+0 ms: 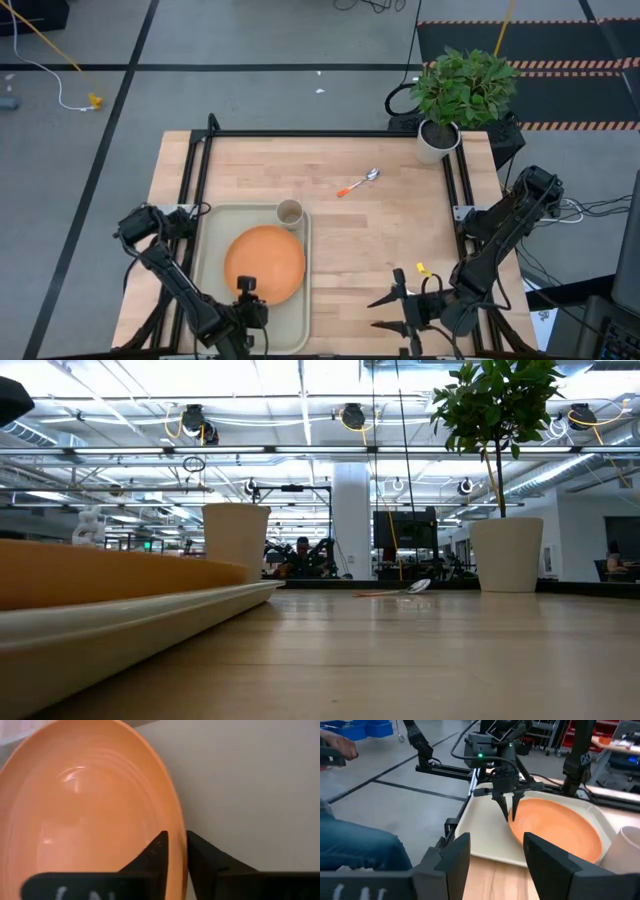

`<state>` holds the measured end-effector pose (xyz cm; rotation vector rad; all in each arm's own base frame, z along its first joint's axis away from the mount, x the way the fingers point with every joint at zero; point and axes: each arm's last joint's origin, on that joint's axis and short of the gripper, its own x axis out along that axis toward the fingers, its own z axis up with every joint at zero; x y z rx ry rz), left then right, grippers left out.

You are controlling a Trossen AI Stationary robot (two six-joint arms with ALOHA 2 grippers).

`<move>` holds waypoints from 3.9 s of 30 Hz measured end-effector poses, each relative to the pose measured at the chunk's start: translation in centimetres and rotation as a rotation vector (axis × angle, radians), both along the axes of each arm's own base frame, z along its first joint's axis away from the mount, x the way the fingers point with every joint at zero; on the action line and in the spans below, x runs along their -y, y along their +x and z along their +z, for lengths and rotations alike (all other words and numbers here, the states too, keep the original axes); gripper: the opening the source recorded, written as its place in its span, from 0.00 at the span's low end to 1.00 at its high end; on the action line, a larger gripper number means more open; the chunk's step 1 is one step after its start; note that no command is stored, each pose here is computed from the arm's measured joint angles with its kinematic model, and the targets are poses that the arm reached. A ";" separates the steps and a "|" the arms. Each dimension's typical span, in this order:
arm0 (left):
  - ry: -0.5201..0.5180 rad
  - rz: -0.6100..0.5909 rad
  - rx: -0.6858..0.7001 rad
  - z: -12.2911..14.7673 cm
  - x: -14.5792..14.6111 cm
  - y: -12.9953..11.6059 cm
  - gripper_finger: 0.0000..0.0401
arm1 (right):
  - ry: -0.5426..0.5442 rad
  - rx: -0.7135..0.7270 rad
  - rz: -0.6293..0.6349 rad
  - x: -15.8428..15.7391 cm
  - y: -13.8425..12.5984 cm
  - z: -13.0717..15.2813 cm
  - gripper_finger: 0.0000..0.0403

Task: Pick and place plate/cup/fork/spoon on tray
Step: Put the orange plate on the light yellow tray to the bottom right of the light yellow cup, then put the orange fork on the light yellow tray to the right of the orange plate

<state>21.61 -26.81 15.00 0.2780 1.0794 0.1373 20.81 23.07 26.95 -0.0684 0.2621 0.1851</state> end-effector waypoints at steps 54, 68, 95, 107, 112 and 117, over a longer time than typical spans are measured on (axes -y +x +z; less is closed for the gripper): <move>-0.252 -0.085 0.399 8.2 -2.8 6.2 0.27 | -0.016 -0.795 -0.452 2.5 -9.8 -13.4 0.34; -0.235 -0.108 0.368 8.1 -4.3 7.5 0.27 | 0.053 -0.782 -0.431 2.6 -9.8 -13.5 0.31; -0.234 -0.110 0.362 8.1 -4.7 7.8 0.27 | 0.115 -0.783 -0.338 2.2 -9.4 -15.0 0.26; -0.227 -0.088 0.382 8.2 -5.6 8.6 0.26 | 0.071 -0.705 -0.353 3.1 -7.9 -14.7 0.03; -0.174 -0.054 0.453 8.6 -6.5 9.5 0.26 | 0.039 -0.585 -0.404 4.3 -6.5 -13.5 0.01; -0.126 -0.009 0.521 9.1 -7.5 10.5 0.26 | 0.029 -0.455 -0.467 5.8 -4.9 -11.8 0.01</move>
